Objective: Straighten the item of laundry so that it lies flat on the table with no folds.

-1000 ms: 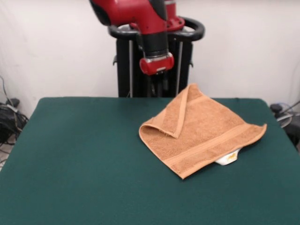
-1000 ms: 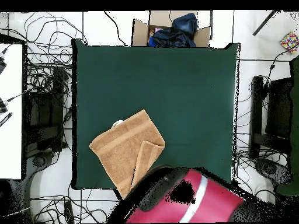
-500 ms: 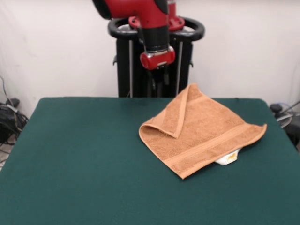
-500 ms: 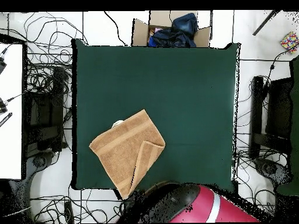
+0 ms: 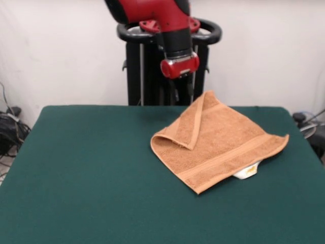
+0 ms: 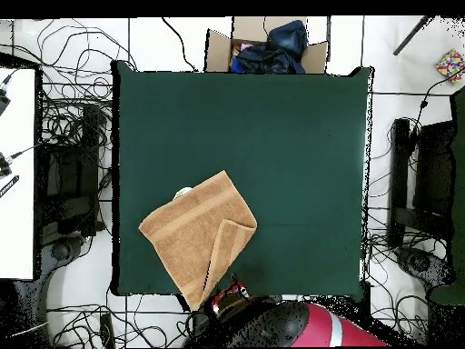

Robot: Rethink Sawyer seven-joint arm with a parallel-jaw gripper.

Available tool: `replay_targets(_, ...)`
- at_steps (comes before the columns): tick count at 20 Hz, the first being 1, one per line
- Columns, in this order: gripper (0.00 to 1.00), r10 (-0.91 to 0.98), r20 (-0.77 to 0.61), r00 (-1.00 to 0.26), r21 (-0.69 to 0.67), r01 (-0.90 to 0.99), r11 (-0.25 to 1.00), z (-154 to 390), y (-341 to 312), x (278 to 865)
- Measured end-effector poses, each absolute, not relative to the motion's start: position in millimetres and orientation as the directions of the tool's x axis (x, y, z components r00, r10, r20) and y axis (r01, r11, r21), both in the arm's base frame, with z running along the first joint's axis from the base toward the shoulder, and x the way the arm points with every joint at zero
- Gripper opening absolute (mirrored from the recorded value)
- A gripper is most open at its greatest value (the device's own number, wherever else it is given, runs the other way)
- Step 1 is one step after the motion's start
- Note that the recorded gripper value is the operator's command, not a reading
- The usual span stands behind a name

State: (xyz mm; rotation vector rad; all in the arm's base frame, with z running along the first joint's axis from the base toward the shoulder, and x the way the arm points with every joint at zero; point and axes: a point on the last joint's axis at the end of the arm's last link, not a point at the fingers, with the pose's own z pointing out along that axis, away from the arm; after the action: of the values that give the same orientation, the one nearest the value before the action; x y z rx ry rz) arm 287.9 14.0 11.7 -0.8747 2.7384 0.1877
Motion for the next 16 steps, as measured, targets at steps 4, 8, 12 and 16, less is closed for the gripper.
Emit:
replay_targets(4,1.00,-0.541,-0.287,-0.790,0.039,-0.574,0.818,9,20,296)
replay_targets(8,1.00,-0.538,-0.286,-0.793,0.031,-0.569,0.822,7,22,301)
replay_targets(12,1.00,-0.536,-0.283,-0.795,0.026,-0.565,0.825,2,24,306)
replay_targets(16,1.00,-0.540,-0.281,-0.794,0.023,-0.568,0.823,-4,26,310)
